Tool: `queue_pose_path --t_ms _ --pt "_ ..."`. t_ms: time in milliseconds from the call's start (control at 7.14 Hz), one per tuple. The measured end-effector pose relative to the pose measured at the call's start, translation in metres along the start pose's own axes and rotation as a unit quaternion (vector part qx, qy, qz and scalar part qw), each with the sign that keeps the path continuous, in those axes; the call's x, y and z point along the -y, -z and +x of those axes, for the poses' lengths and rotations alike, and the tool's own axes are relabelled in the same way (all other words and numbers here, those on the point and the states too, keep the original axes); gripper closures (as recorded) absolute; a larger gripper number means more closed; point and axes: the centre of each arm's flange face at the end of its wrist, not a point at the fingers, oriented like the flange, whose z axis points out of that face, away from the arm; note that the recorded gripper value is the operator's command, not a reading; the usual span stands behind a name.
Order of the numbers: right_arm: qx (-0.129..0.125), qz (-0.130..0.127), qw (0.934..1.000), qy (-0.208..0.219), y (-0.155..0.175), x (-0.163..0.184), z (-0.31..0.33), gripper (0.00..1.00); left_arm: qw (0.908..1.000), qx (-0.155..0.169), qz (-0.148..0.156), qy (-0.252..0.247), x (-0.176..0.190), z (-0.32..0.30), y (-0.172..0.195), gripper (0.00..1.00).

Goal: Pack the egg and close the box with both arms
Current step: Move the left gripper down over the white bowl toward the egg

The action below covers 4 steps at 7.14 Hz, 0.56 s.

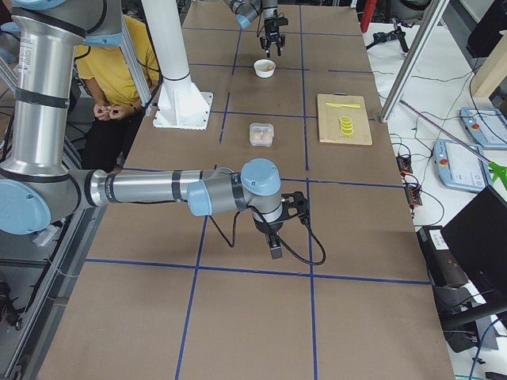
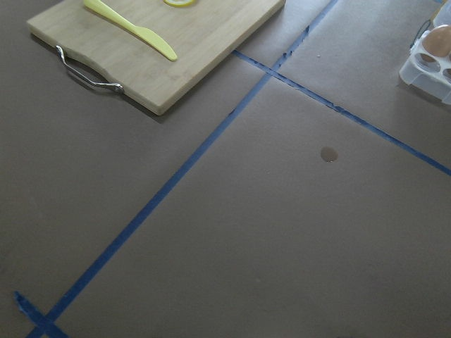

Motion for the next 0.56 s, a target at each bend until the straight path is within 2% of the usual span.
queue_pose_path --t_ms 560 --pt "0.004 0.000 1.0000 -0.001 0.000 -0.001 0.000 0.00 0.9995 -0.006 -0.023 -0.022 -0.018 0.010 -0.028 0.29"
